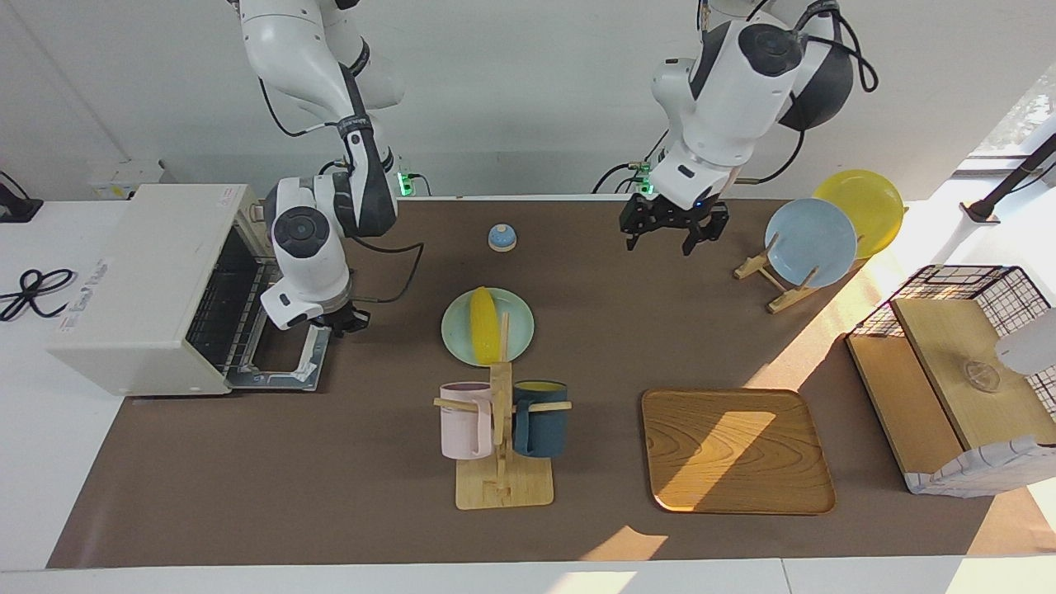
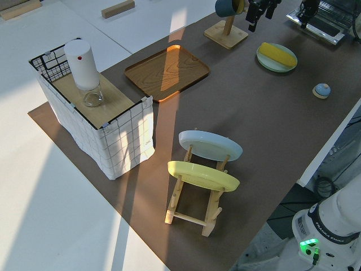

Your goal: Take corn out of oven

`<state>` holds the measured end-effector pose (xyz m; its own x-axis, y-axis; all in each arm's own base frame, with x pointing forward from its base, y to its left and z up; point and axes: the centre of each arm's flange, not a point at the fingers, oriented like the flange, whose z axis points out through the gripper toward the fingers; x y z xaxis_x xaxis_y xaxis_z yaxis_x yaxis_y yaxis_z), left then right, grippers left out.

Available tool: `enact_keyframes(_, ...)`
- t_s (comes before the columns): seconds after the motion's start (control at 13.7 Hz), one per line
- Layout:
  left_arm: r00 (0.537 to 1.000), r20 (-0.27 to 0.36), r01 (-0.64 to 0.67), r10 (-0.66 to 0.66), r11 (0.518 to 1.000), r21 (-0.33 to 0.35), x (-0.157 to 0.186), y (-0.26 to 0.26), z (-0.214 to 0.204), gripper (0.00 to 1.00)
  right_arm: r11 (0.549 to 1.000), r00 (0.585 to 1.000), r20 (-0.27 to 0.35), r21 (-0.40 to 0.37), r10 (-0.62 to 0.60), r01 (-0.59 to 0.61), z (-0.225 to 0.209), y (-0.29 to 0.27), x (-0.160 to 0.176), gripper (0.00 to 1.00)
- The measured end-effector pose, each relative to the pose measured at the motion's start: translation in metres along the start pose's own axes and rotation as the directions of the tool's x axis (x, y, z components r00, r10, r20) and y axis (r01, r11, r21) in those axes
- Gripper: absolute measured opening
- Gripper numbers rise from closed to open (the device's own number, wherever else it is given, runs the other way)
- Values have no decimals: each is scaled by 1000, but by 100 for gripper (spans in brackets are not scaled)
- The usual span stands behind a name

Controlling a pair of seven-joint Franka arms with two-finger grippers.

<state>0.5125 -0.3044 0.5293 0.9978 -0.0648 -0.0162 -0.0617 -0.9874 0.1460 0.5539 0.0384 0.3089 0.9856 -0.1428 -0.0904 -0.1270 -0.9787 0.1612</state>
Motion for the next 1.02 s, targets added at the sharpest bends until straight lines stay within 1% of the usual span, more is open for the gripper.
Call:
enact_keyframes(0.15, 1000, -15, 22, -22, 1000, -16, -3, 51, 44, 100, 1000, 1000, -13, 8, 3, -3, 7, 6, -2, 1)
enact_keyframes(0.36, 1000, -17, 12, -12, 999, -29, -13, 96, 92, 100, 1000, 1000, -10, 11, -9, 9, 9, 8, -4, 1)
enact_keyframes(0.51, 999, -26, 24, -25, 999, -43, -21, 124, 123, 100, 999, 999, -9, 9, -52, 52, 9, 9, -4, 1)
enact_keyframes(0.66, 999, -26, 37, -39, 998, -48, -32, 149, 157, 100, 994, 994, 13, -7, -112, 112, 1, 7, -3, 1)
enact_keyframes(0.73, 998, -30, 46, -47, 998, -53, -35, 159, 173, 100, 990, 990, 39, -16, -137, 138, -13, 8, 0, 1)
enact_keyframes(0.88, 998, -30, 50, -51, 997, -53, -35, 171, 202, 100, 984, 981, 85, -30, -175, 178, -55, 22, 3, 1)
enact_keyframes(1.02, 998, -44, 51, -54, 997, -63, -32, 176, 218, 100, 978, 976, 86, -27, -202, 205, -98, 60, 2, 1)
